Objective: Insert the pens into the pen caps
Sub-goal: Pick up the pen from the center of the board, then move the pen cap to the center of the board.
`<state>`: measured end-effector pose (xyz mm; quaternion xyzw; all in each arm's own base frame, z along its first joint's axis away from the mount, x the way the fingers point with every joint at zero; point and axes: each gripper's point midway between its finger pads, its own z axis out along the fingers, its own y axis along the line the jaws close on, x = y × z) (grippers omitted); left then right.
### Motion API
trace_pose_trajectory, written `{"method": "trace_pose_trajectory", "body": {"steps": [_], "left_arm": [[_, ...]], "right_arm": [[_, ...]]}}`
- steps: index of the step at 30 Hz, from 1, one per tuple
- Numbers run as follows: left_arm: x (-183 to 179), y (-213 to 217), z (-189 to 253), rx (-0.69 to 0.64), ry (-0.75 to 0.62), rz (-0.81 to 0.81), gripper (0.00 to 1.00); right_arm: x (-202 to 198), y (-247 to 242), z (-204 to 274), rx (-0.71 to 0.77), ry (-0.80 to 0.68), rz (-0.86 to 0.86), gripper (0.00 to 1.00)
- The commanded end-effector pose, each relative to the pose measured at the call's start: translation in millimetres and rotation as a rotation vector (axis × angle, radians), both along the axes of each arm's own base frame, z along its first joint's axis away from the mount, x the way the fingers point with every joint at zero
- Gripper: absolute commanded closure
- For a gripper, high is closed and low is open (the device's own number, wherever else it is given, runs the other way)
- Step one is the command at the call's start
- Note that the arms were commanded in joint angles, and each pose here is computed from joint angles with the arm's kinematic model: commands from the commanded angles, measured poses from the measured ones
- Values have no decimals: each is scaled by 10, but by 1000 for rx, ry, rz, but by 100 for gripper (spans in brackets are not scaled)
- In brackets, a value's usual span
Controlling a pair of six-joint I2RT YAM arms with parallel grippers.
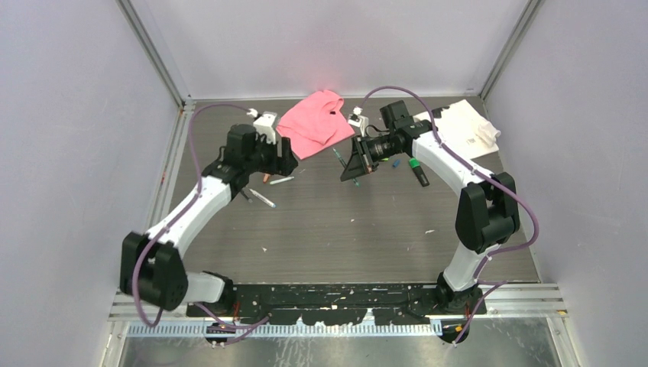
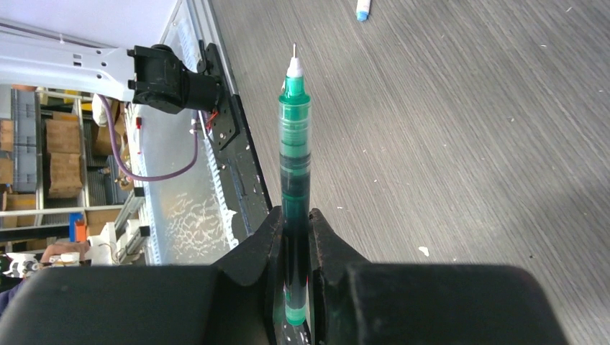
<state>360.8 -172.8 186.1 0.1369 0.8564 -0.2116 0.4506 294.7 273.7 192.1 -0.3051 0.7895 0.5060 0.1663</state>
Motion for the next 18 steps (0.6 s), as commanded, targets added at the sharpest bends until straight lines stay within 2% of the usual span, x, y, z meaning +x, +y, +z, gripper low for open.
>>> {"method": "trace_pose_trajectory", "body": {"steps": [1,4,7,9,10,13,18], "left_arm": [[204,286,-217,250,100,-24,33],[375,387,-433,337,198,-18,37],[530,401,-586,358,248,-17,44],[611,358,-647,335,275,-7,57],[637,300,-668,308,290,-11,59],[690,153,-766,215,341,16,62],[787,128,-1005,158,385,121,63]], "right_arm": [[72,-51,121,21,-62,3,99],[71,-63,125,26,-59,1,99],[83,-82,106,26,-52,-4,99],[101,-96,94,26,-50,-9,99],[109,-98,85,26,-48,-10,99],[142,-112,65,26,-41,-17,99],[176,-110,45,31,-23,-21,99]]}}
